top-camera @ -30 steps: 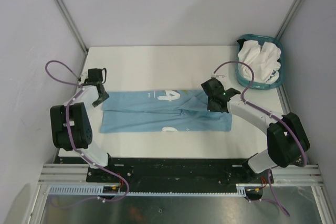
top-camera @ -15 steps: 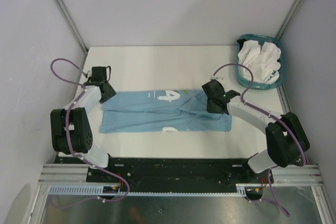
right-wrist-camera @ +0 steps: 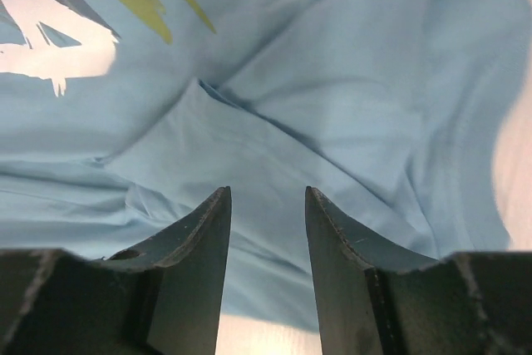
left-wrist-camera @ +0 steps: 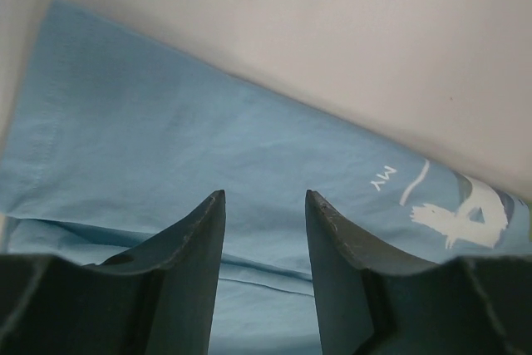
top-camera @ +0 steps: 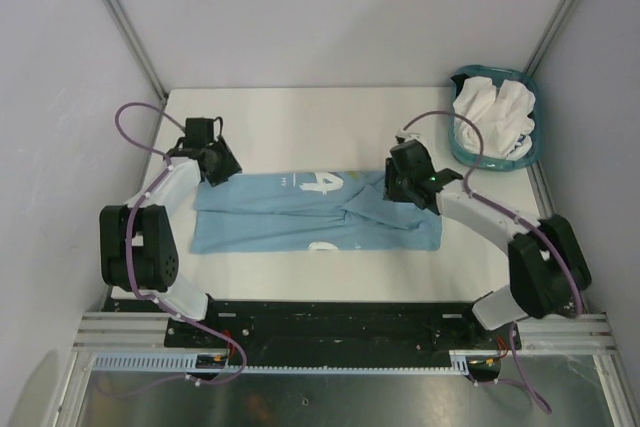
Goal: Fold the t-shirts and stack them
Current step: Fold the other side of the tshirt into a rectangle
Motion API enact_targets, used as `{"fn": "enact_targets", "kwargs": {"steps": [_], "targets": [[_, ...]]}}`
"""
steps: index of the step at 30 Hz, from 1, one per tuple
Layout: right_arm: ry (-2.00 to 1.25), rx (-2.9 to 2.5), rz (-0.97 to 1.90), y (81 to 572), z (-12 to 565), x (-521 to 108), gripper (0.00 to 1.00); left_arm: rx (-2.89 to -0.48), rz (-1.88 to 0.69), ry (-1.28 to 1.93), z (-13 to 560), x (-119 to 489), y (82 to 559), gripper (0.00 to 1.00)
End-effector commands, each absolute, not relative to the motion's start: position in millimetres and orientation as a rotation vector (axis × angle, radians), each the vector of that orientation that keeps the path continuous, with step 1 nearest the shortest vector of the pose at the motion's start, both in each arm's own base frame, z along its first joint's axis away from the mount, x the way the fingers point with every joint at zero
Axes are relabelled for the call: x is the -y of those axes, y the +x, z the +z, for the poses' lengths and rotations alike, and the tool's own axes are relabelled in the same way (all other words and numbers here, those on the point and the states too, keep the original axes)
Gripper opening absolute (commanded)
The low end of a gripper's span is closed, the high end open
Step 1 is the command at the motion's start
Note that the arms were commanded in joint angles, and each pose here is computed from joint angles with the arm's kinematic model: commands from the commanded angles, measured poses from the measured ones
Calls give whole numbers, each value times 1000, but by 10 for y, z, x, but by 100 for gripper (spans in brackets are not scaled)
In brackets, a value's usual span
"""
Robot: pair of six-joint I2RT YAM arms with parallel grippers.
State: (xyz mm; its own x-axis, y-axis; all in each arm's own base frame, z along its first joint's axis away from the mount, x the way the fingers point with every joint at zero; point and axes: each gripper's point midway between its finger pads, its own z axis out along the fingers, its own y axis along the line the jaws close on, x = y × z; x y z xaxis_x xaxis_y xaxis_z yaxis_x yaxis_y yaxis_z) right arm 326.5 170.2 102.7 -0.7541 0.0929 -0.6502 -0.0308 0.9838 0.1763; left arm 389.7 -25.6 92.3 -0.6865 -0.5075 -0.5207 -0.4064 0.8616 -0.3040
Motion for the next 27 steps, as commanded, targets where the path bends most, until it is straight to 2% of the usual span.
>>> {"fn": "enact_targets", "kwargs": {"steps": [1, 9, 18, 23, 27], "targets": [[-90, -2344, 314, 3616, 1003, -2112, 45, -2388, -337, -565, 1128, 468, 4009, 48], [-159, -2331, 266, 3857, 874, -2330, 51, -2402, -353, -531, 1109, 521, 3938, 47], [-164, -2350, 216, 3960, 729, -2354, 49, -2413, -370, -523, 1077, 556, 3948, 46], [-162, -2371, 197, 3948, 684, -2358, 35, -2419, -369, -524, 1047, 559, 3952, 46], [-163, -2380, 183, 3891, 709, -2354, 20, -2422, -366, -526, 1028, 555, 3954, 46]]}}
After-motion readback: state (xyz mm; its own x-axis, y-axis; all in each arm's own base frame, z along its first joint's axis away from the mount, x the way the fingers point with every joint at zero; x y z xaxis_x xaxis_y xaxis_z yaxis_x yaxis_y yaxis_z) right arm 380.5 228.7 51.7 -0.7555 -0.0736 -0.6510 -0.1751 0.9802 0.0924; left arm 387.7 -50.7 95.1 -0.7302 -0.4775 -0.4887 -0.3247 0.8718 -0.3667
